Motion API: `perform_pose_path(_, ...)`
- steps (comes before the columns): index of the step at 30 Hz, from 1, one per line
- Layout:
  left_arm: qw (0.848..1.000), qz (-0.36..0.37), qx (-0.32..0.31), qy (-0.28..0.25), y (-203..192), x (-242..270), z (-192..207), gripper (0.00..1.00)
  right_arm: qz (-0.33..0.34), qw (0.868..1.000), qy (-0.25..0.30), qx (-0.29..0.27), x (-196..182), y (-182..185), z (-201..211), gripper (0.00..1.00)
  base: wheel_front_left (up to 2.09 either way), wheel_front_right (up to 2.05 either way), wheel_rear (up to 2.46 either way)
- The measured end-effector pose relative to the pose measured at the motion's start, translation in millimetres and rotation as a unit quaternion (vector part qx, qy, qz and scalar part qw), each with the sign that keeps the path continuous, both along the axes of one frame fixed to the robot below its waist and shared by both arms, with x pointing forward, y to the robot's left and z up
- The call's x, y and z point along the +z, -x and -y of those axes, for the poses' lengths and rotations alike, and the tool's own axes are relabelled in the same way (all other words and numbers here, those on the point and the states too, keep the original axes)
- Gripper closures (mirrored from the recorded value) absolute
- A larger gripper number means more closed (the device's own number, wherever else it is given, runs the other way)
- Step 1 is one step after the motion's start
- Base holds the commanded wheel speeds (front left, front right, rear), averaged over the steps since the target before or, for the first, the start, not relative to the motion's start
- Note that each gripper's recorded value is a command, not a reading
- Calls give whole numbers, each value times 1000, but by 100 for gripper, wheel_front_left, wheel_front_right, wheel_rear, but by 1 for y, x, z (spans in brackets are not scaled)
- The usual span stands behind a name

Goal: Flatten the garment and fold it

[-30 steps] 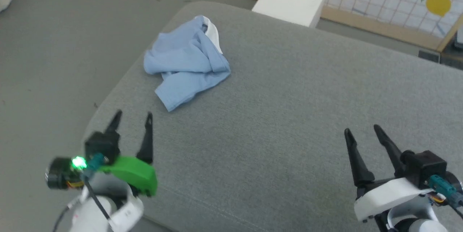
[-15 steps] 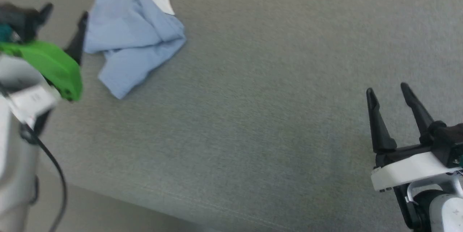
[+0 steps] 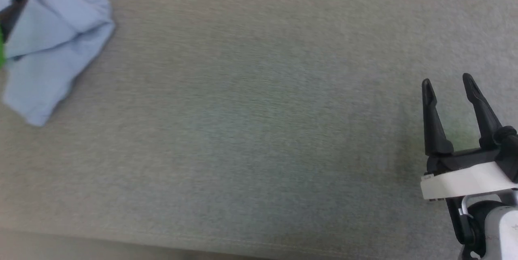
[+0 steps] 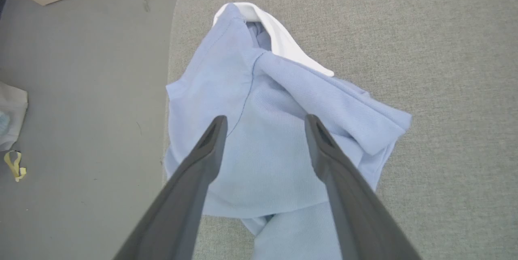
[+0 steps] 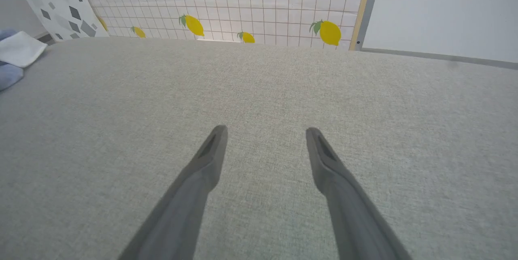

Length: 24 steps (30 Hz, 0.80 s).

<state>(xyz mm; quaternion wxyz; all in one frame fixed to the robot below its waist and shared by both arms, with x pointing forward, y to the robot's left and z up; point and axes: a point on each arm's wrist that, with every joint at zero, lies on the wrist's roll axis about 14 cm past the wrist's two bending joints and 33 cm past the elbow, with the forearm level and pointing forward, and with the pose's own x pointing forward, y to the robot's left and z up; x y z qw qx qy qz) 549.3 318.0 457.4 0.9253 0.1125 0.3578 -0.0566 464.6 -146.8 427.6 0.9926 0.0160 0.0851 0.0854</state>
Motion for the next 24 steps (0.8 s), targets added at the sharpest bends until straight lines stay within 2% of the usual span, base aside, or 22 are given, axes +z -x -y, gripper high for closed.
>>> perform_pose_path(5,995,-93,24,7,0,-52,-8,0,-20,1000,9,-21,-19,3,15,0,0,0,0)
perform_pose_path(11,986,-157,35,29,-1,-88,-3,0,-42,998,21,-38,-36,9,29,0,0,0,0)
perform_pose_path(12,986,-162,37,32,-1,-90,-3,100,-44,998,22,-40,-38,10,30,0,0,0,0)
perform_pose_path(17,988,-149,35,36,-5,-86,-1,100,-49,998,26,-39,-40,13,31,0,0,0,0)
perform_pose_path(20,993,-111,37,29,-9,-75,-5,100,-46,998,24,-36,-36,15,28,0,0,0,0)
perform_pose_path(24,999,-21,36,25,-21,-41,-10,100,-36,999,20,-30,-24,17,22,0,0,0,0)
